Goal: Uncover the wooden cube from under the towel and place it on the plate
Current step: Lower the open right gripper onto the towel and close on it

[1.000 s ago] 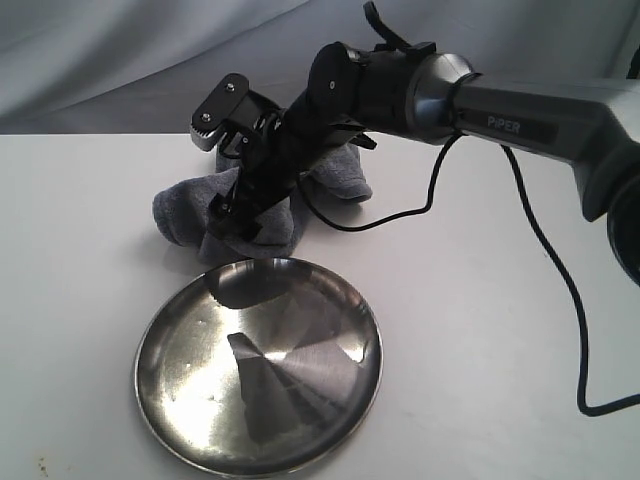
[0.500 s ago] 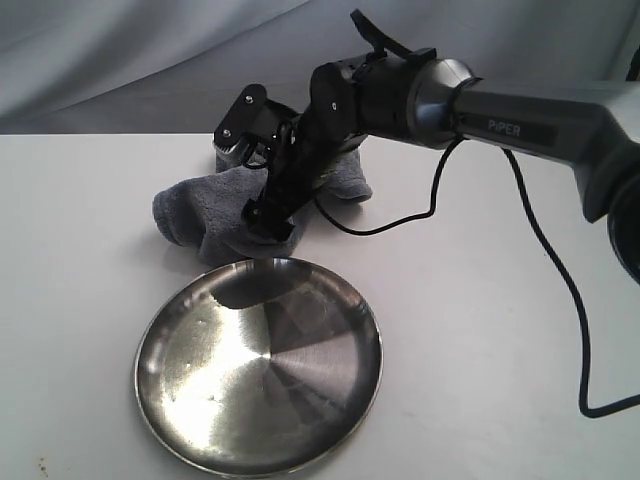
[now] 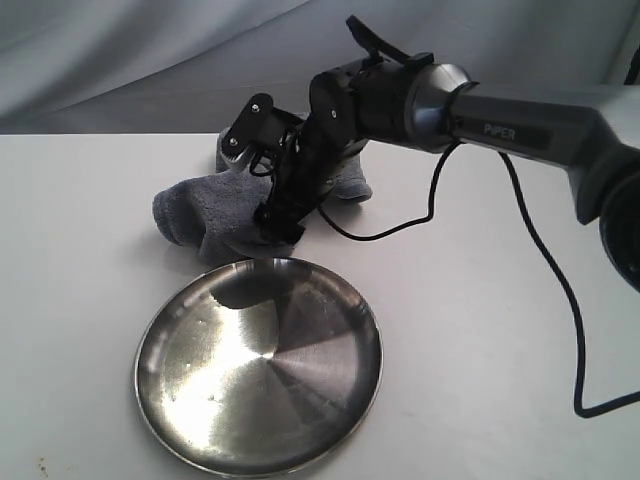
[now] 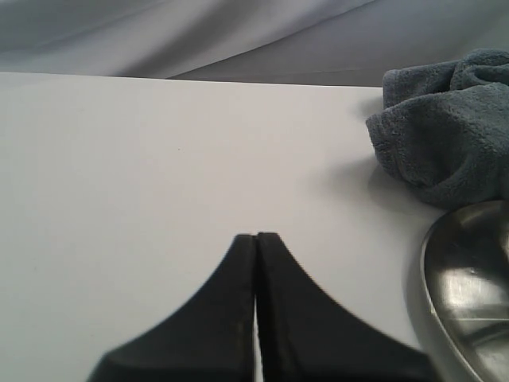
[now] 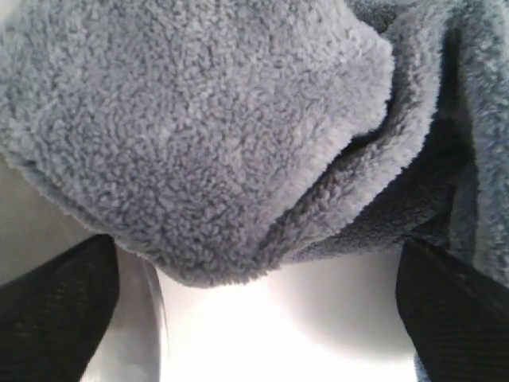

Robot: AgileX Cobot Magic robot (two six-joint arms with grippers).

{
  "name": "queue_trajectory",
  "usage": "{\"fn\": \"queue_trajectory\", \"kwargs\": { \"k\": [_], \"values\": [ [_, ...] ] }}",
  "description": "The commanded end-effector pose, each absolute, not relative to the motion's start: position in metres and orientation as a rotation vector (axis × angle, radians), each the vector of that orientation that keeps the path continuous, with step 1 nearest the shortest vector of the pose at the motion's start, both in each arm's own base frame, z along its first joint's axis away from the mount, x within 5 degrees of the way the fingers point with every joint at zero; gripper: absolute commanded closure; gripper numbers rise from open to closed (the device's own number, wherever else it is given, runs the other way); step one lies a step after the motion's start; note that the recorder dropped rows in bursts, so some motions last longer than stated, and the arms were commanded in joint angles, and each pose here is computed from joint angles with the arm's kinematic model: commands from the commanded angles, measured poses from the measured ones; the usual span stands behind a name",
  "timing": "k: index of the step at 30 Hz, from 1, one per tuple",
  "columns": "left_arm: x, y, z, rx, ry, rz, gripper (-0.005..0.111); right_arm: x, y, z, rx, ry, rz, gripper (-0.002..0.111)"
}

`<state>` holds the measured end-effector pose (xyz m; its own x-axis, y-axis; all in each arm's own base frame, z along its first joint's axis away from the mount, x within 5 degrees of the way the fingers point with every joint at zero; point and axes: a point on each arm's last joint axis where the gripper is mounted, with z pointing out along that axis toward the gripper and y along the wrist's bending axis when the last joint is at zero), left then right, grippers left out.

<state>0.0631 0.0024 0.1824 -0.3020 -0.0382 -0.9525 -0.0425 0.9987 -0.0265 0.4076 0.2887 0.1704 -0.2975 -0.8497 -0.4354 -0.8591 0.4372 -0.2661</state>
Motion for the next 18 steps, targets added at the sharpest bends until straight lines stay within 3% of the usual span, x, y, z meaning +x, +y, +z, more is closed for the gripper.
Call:
{"fn": "queue_trajectory", "kwargs": {
  "k": [1, 3, 13, 18],
  "values": [
    [0.0631, 0.0022, 0.1822, -0.055, 1.869, 0.001, 0.105, 0.4108, 0.2908, 0.156, -1.436, 2.172, 0.017, 0.028],
    [0.0631, 0.0022, 0.1822, -0.055, 1.869, 0.001, 0.105, 0.4103, 0.2915, 0.1552, -1.439, 2.172, 0.017, 0.036],
    [0.0631, 0.0022, 0.1822, -0.055, 1.869, 0.001, 0.105, 0.4108, 0.2919, 0.1555, -1.435, 2.166, 0.018, 0.104],
    [0.0631, 0.0022, 0.1822, -0.055, 1.869, 0.001, 0.105, 0.4087, 0.2904, 0.1603, -1.443, 2.179, 0.017, 0.108]
  ]
}}
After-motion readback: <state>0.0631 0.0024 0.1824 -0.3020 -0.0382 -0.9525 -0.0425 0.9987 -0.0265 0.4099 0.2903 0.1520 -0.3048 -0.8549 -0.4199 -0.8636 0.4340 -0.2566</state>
